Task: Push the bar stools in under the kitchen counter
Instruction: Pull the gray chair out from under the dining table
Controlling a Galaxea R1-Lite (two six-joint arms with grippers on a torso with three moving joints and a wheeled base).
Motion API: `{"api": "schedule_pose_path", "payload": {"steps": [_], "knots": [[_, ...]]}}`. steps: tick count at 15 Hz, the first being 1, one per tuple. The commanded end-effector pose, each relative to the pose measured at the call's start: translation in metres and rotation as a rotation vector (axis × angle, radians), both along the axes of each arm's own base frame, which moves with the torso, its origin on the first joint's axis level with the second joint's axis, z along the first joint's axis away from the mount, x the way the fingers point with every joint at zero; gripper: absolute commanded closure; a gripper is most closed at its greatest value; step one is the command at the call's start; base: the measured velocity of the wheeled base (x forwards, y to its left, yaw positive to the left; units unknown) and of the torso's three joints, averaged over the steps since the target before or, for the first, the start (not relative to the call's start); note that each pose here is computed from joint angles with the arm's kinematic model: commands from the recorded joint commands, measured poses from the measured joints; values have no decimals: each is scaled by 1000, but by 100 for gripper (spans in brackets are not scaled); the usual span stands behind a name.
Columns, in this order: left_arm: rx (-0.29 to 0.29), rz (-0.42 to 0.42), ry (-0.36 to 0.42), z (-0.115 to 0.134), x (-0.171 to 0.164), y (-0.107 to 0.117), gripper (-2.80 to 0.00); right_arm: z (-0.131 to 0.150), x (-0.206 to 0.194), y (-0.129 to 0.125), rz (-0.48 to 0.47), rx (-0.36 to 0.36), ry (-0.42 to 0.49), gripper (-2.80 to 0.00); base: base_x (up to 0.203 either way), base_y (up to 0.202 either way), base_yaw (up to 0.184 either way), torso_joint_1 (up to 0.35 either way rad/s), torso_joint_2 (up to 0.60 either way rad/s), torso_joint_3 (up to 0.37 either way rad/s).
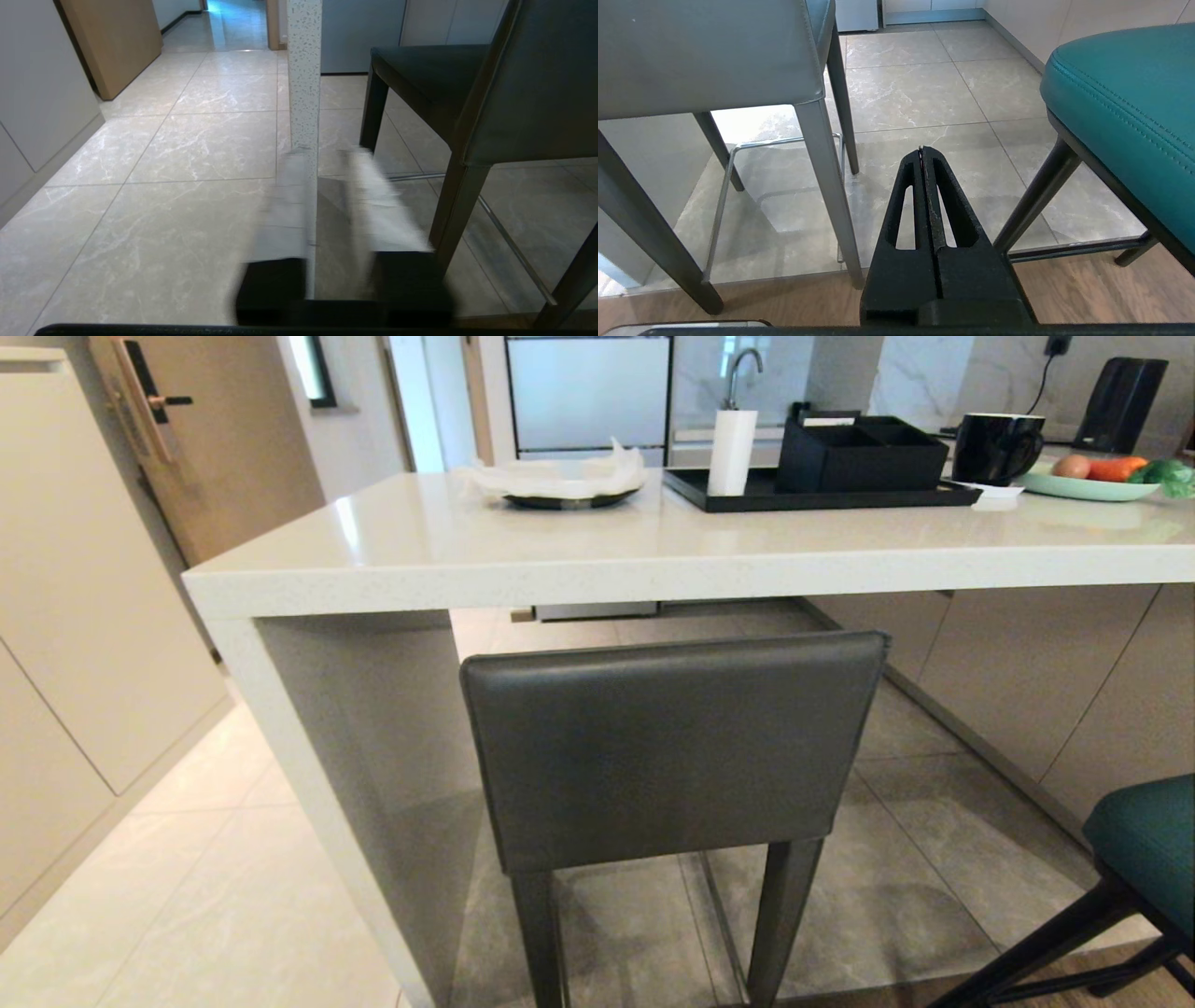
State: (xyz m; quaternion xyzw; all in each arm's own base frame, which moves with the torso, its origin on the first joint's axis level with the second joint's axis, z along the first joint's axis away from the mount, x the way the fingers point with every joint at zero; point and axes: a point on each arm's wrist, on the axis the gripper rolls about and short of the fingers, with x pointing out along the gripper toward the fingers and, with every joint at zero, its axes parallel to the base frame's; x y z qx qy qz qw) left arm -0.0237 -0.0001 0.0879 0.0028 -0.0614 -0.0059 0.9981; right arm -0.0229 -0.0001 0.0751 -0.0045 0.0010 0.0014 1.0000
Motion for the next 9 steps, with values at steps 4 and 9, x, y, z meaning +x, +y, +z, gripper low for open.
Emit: {"api": "schedule_pose_path", "payload": {"steps": [4, 9], "knots": [[1, 0, 40, -11, 3, 0, -280, 0, 0, 0, -1, 18, 1, -280, 0, 0, 0, 0, 0, 0], [13, -68, -15, 7, -1, -2, -280, 25, -3, 1, 36, -2, -40, -280, 0, 0, 0, 0, 0, 0]]}}
